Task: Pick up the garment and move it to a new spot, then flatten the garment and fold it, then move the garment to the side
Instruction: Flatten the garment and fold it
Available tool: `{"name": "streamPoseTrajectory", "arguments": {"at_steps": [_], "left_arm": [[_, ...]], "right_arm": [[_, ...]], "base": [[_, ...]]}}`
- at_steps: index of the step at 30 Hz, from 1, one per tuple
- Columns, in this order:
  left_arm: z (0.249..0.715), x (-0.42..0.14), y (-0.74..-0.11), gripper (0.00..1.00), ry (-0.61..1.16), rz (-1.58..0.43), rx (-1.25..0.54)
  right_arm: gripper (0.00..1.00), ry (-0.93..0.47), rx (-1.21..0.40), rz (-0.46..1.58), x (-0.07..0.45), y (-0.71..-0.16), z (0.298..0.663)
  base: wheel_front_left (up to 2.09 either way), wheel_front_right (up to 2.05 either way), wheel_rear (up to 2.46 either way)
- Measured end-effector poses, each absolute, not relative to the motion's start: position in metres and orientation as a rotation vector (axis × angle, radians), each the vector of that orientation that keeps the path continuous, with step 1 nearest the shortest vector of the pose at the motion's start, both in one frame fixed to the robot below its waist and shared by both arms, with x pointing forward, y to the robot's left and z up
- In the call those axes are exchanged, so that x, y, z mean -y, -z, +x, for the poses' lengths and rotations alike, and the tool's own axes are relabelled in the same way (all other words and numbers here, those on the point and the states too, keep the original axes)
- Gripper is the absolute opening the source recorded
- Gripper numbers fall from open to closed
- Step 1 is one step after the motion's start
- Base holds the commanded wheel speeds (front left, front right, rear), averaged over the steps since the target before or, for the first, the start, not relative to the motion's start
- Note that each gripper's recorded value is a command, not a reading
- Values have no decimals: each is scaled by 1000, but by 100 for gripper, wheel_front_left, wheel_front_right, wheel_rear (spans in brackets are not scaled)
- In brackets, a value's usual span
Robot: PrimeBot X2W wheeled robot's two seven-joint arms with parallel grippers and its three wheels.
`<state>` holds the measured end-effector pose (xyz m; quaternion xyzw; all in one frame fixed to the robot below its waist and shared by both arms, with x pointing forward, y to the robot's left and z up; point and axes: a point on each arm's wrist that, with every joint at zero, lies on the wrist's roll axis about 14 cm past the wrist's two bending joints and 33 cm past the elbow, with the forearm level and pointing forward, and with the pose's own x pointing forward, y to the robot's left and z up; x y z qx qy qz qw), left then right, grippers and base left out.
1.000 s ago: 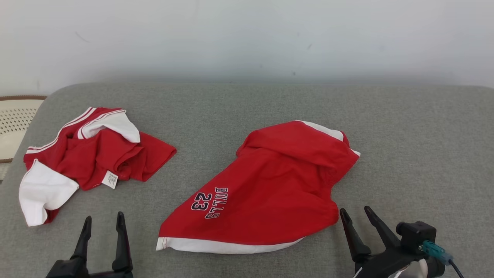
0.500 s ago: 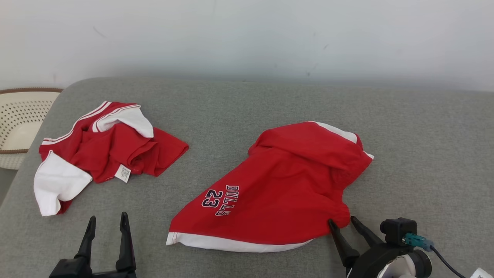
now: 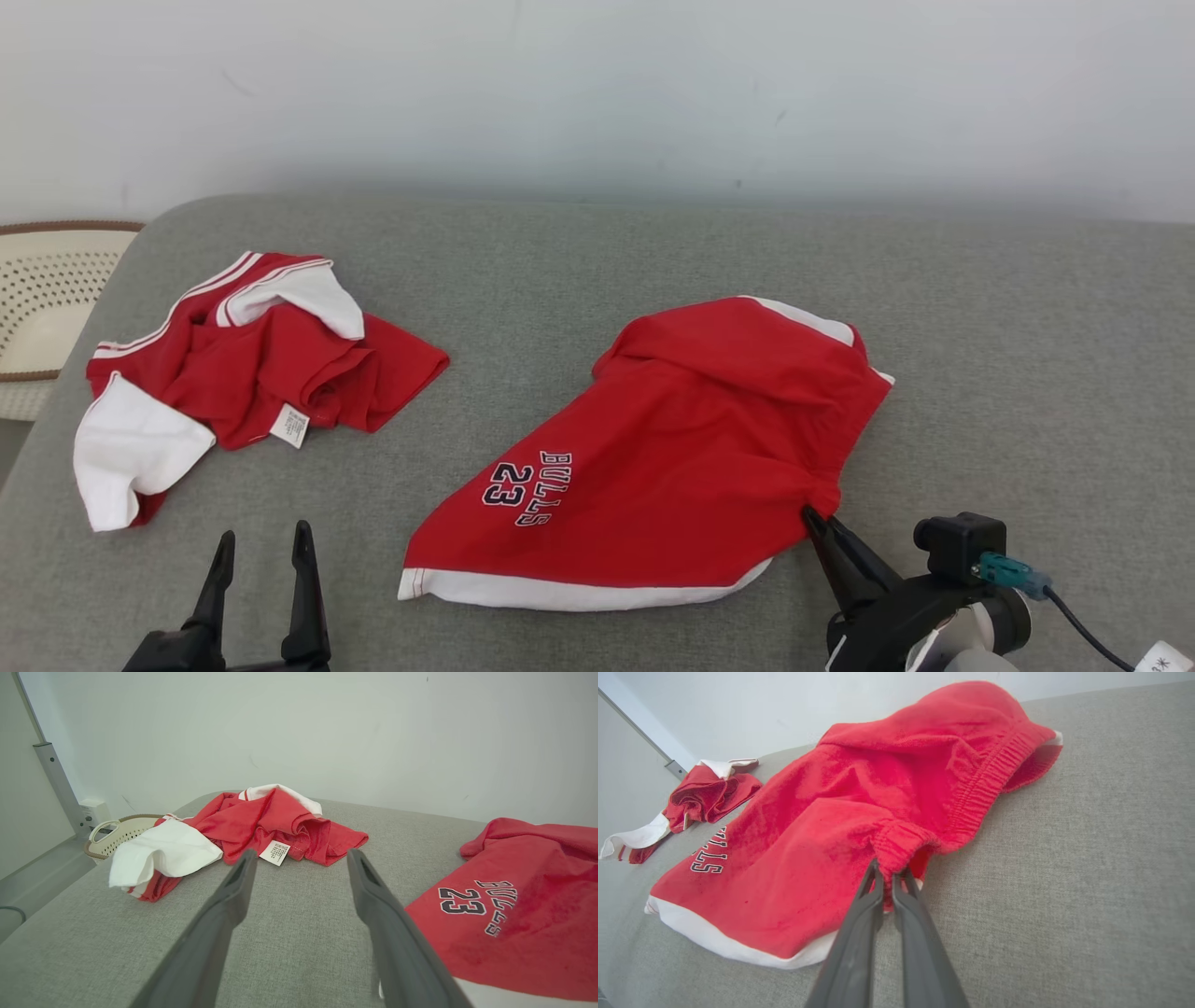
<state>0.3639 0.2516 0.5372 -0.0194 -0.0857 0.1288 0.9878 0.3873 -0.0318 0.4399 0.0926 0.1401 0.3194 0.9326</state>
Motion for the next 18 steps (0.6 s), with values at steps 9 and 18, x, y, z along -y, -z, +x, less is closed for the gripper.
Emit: {"name": "streamPoseTrajectory", "arguments": {"at_steps": [9, 18], "left_arm": [[371, -236, -536, 100, -209, -52, 169], [372, -230, -538, 100, -190, -60, 174]], "right_arm": [[0, -701, -283, 211, 41, -461, 362], [0, -707, -394, 190, 56, -459, 335]], "base": [[0, 0, 0], [0, 0, 0]]}}
